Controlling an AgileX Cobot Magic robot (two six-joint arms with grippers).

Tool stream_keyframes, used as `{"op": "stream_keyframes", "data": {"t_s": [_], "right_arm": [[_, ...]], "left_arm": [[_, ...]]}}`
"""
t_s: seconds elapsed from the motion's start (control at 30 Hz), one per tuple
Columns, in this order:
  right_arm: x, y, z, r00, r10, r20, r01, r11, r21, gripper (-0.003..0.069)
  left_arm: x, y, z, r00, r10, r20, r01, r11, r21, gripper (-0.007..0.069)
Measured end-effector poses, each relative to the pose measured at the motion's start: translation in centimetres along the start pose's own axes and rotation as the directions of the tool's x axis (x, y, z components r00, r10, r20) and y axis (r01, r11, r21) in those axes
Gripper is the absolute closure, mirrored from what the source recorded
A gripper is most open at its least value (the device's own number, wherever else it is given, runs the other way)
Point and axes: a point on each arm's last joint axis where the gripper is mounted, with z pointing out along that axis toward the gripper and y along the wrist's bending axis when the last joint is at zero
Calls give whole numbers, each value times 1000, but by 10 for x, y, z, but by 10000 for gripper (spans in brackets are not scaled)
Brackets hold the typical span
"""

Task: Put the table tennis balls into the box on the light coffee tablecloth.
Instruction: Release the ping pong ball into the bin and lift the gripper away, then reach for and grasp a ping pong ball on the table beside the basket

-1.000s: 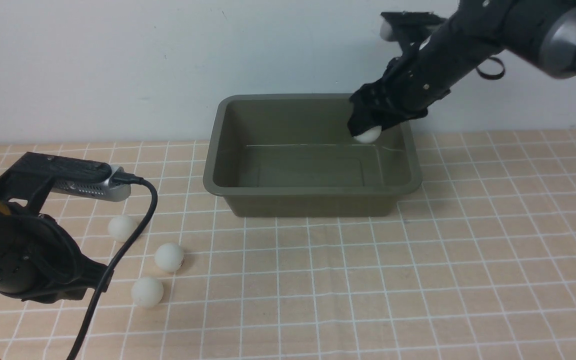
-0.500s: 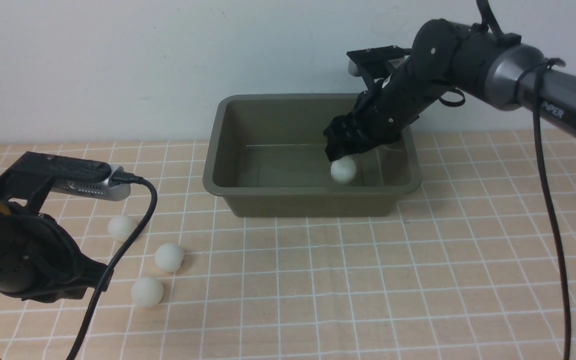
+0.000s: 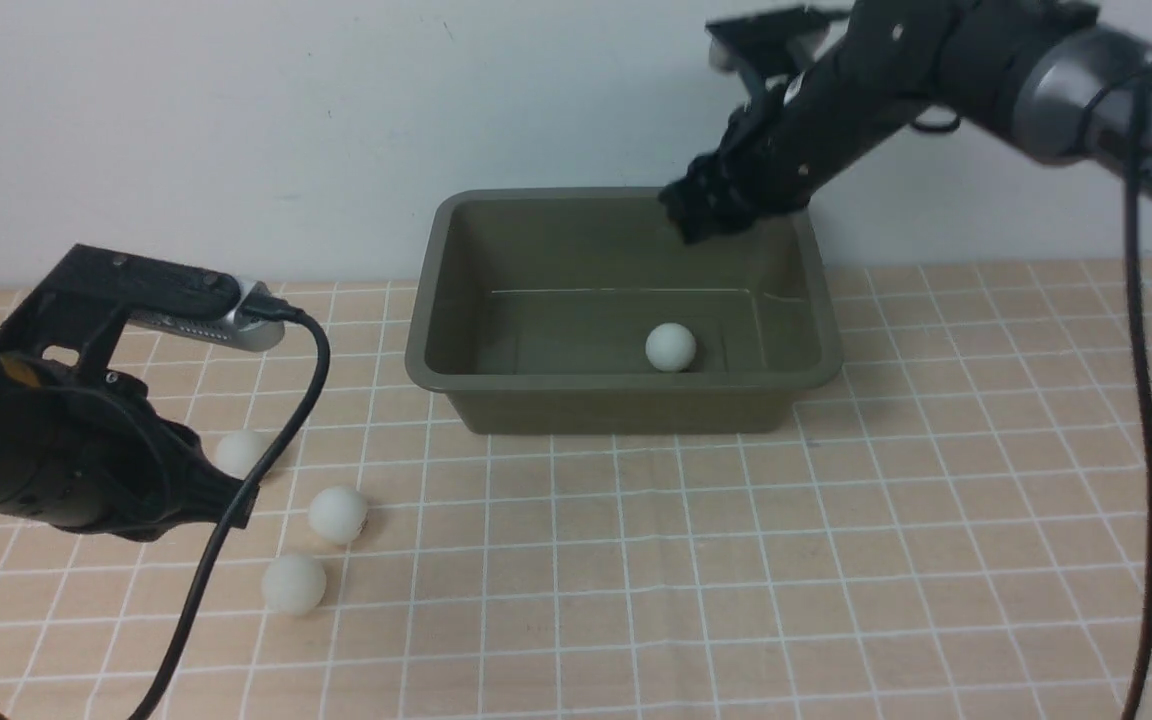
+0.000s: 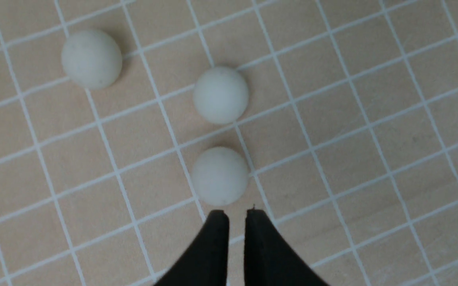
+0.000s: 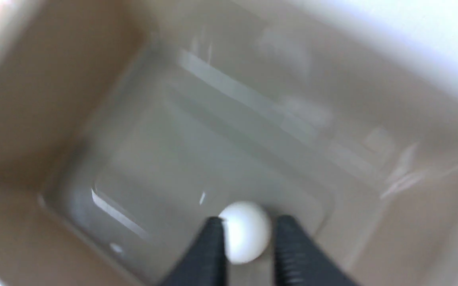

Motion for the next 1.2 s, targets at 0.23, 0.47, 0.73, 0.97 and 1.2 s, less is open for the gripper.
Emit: {"op": "stream_keyframes", "data": {"t_s": [0.23,0.47,0.73,0.97,1.2], "right_arm": [[-36,14,-124,974,-87,209,70,994,83,673],[-32,31,-212,958,-118,261,97,991,95,676],[-14,44,-279,952,-159,260,132,984,117,676],[4,54,-335,921,-197,337,147,975,169,676],[51,61,-362,929,-220,297,163,965,206,675]], "left_arm": [[-2,-1,19,999,49,-23,-48,997,61,387],[2,5,47,992,48,-113,-40,997,70,207],[4,13,73,985,48,-166,-41,998,49,186],[8,17,90,979,38,-200,-29,999,46,180],[10,20,102,976,30,-214,-23,999,39,180]]}}
